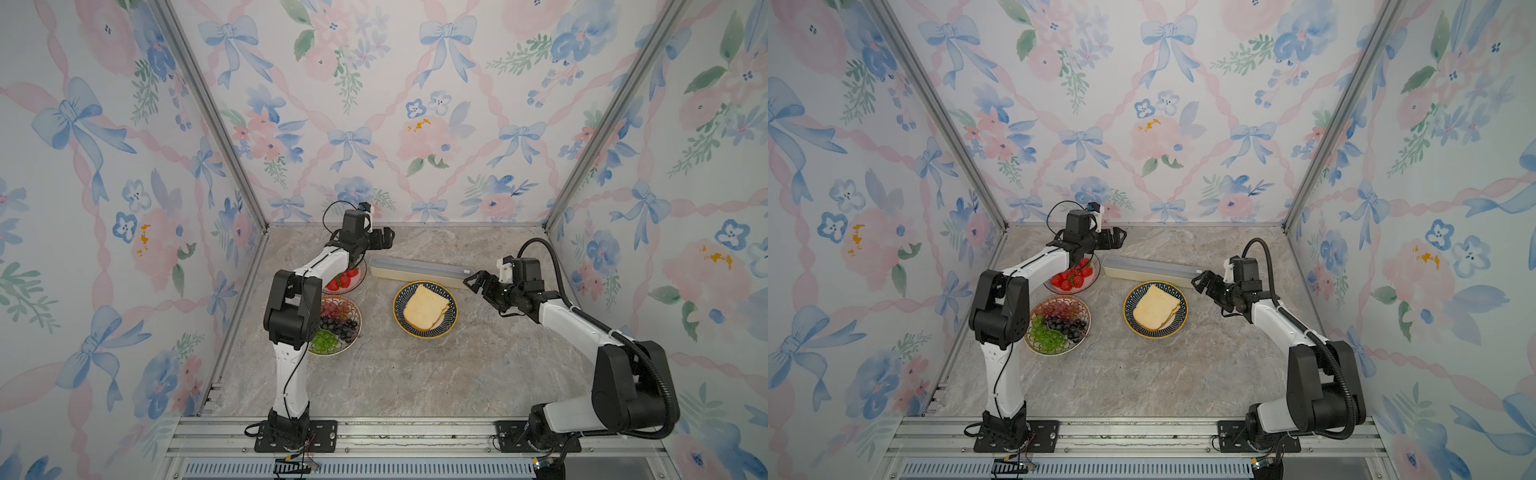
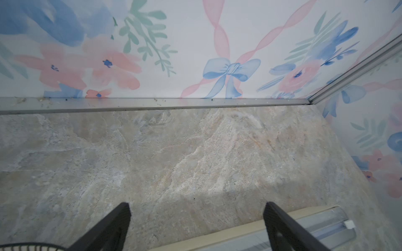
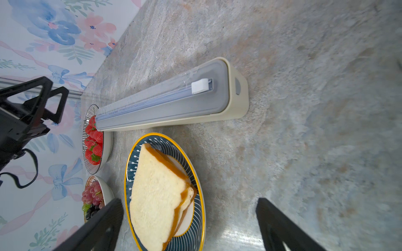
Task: Wrap the plate with plastic wrap
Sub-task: Adjust the plastic wrap cutting box at the center of the board, then pull the plastic wrap from the plastic wrap cutting box.
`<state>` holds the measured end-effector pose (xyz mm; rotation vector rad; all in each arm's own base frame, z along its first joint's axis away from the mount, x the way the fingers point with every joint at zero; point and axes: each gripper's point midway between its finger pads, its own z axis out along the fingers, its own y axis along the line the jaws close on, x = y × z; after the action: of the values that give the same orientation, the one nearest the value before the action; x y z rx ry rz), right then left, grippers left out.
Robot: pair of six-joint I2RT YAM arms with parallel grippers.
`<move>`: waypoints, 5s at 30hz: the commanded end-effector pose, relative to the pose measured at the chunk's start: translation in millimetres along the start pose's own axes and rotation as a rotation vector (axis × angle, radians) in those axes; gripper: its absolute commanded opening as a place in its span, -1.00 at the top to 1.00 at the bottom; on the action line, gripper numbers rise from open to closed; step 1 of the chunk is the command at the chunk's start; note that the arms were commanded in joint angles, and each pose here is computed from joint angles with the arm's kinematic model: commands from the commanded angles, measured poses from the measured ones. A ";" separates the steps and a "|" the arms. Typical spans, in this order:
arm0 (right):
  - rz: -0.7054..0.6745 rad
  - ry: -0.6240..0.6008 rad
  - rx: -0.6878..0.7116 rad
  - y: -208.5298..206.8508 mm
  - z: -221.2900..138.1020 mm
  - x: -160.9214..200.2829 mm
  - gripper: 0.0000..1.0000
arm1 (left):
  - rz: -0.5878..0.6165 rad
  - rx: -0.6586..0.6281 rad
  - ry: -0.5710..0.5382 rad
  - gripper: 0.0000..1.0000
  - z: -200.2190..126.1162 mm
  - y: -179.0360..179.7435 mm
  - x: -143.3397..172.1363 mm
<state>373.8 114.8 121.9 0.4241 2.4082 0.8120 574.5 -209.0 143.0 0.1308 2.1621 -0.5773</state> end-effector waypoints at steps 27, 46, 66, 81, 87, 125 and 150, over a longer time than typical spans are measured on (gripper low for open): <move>-0.134 0.006 0.088 -12.9 -27.6 -45.7 -0.94 | 0.047 0.066 0.224 -0.96 -34.1 -44.4 87.2; -0.202 0.057 0.161 -19.3 -2.1 -66.1 -0.94 | -0.010 0.065 0.265 -0.62 -55.8 -58.3 76.6; -0.164 0.166 0.100 -39.7 73.7 -104.4 -0.94 | -0.026 0.103 0.368 -0.59 -22.2 -68.0 116.1; -0.192 0.289 -0.003 -20.8 96.2 -78.2 -0.94 | -0.018 0.240 0.436 -0.53 -6.5 -104.0 136.1; -0.181 0.300 -0.048 -8.9 99.0 -68.7 -0.94 | -0.003 0.312 0.441 -0.51 2.9 -127.8 135.2; -0.646 0.138 -0.003 17.5 29.9 -91.3 -0.94 | 0.597 0.352 0.213 -0.38 -41.7 -42.0 54.4; -0.696 0.239 0.005 17.6 41.9 -74.0 -0.94 | 0.597 0.495 0.340 0.01 8.5 -47.6 113.2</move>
<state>460.4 106.0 136.4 -0.4537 2.4908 0.5578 509.8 -261.5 82.6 1.1196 2.0747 -0.6875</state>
